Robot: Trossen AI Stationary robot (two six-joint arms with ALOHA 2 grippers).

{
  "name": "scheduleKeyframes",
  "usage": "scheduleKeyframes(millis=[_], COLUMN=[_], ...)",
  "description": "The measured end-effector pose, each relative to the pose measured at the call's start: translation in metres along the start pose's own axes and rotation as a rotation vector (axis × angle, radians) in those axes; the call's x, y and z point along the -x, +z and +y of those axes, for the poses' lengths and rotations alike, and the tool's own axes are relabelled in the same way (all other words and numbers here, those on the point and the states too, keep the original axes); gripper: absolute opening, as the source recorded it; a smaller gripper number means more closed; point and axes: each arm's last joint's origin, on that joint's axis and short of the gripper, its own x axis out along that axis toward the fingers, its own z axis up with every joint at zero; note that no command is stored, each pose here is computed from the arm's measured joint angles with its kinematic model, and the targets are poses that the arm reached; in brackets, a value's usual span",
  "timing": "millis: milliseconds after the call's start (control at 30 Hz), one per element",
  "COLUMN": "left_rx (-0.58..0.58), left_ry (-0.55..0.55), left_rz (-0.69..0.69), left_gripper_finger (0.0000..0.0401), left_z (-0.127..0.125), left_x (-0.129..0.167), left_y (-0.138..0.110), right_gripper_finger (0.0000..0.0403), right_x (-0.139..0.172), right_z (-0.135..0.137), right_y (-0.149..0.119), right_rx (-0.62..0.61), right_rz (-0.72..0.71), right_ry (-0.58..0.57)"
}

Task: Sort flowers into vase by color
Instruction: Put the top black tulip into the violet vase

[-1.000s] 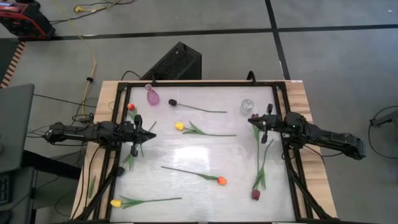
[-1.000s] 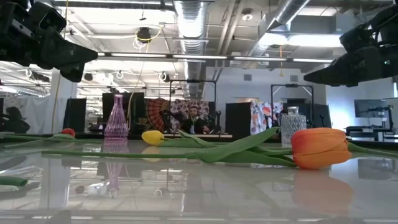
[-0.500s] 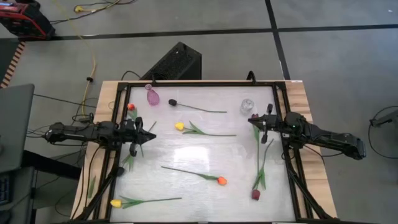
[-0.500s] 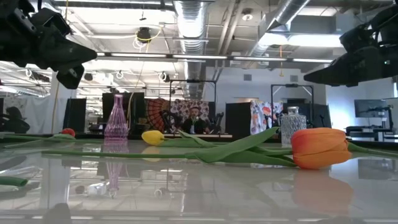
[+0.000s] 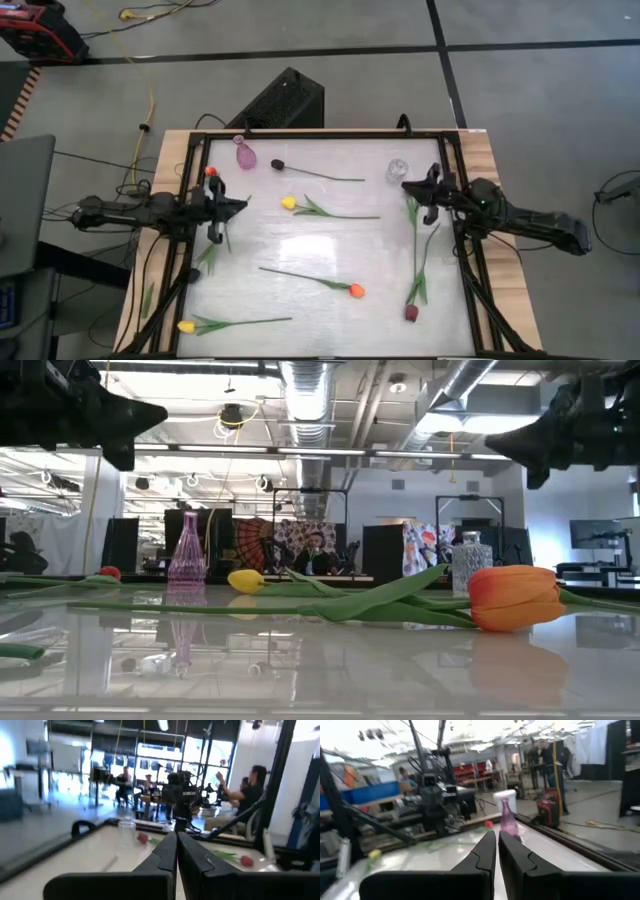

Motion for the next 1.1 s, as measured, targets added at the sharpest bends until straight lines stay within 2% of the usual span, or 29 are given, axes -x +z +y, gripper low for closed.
scheduleKeyframes(millis=[133, 233, 433, 633, 833, 967, 1100], left_rx=[-0.136, -0.186, -0.225, -0.201, -0.181, -0.191, -0.202], left_ry=[-0.01, 0.019, 0.036, 0.022, -0.026, -0.025, 0.017], left_rz=[-0.029, -0.049, 0.014, 0.104, 0.147, 0.195, 0.227], left_gripper_finger=[0.0, 0.0, 0.0, 0.0, 0.0016, 0.0062, 0.0118], left_z=[-0.002, -0.002, -0.004, -0.008, -0.011, -0.011, -0.01], left_x=[-0.005, -0.011, -0.024, -0.037, -0.046, -0.048, -0.05], left_y=[0.003, 0.004, -0.006, -0.01, -0.01, -0.016, -0.021], right_gripper_finger=[0.005, 0.005, 0.005, 0.005, 0.005, 0.005, 0.0052], right_x=[-0.009, -0.021, -0.062, -0.117, -0.169, -0.197, -0.225], right_z=[0.005, 0.011, 0.021, 0.026, 0.046, 0.062, 0.07], right_y=[0.011, 0.027, 0.06, 0.071, 0.049, 0.034, 0.024], right_rx=[-0.021, -0.014, 0.066, 0.096, 0.204, 0.261, 0.265], right_rz=[0.038, 0.065, 0.139, 0.317, 0.483, 0.55, 0.628], right_ry=[0.019, 0.033, 0.041, 0.025, 0.108, 0.17, 0.168])
